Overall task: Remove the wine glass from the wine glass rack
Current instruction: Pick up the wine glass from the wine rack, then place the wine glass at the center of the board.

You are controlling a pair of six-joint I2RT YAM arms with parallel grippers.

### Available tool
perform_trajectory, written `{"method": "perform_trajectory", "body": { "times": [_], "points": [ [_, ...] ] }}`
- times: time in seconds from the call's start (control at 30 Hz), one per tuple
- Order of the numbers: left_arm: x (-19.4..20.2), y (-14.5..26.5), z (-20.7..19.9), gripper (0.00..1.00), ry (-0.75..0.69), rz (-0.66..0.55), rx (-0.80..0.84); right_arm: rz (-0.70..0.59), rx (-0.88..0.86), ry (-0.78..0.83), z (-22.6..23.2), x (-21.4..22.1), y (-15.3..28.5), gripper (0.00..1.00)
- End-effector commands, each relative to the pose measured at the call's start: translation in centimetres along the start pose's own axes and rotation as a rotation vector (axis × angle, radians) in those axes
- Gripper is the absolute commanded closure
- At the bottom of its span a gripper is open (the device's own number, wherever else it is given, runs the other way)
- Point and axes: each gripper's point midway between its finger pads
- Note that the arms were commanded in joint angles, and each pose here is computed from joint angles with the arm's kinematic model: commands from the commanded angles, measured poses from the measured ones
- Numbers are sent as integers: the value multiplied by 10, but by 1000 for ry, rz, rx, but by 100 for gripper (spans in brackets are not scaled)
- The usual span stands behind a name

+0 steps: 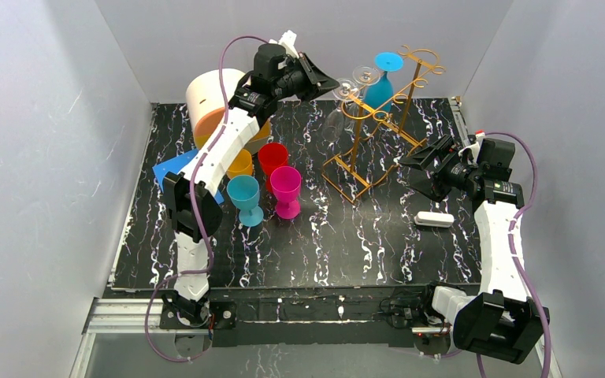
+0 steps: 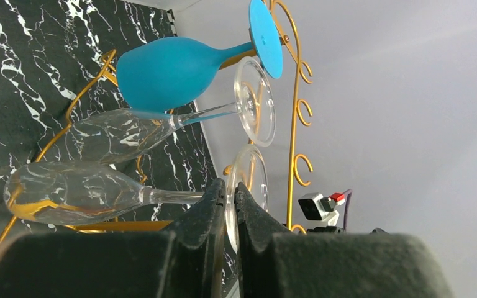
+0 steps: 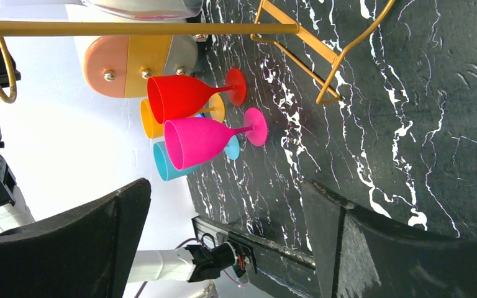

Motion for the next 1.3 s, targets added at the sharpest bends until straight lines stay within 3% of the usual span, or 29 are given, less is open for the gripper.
{"method": "perform_trajectory", "body": {
  "times": [0.0,0.67,0.93,1.27],
  "points": [
    [-14,29,-57,100,-55,-32,125,-17,-38,31,13,-1,8,1],
    [-63,44,-70,100,33,-114,259,-44,-129,117,47,-6,25,1],
    [-65,51,-64,100,36,-120,264,-43,-235,204,79,-5,41,1],
    [-60,93,-92,100,-14,-125,305,12,-401,313,122,6,63,1]
  ]
}}
Point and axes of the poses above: each gripper's point midway between its finger pads, its own y axis back along the fingers, its own z axis along the line the jaws close on, x = y × z, and after that the axes turned 6 degrees about y, right-handed
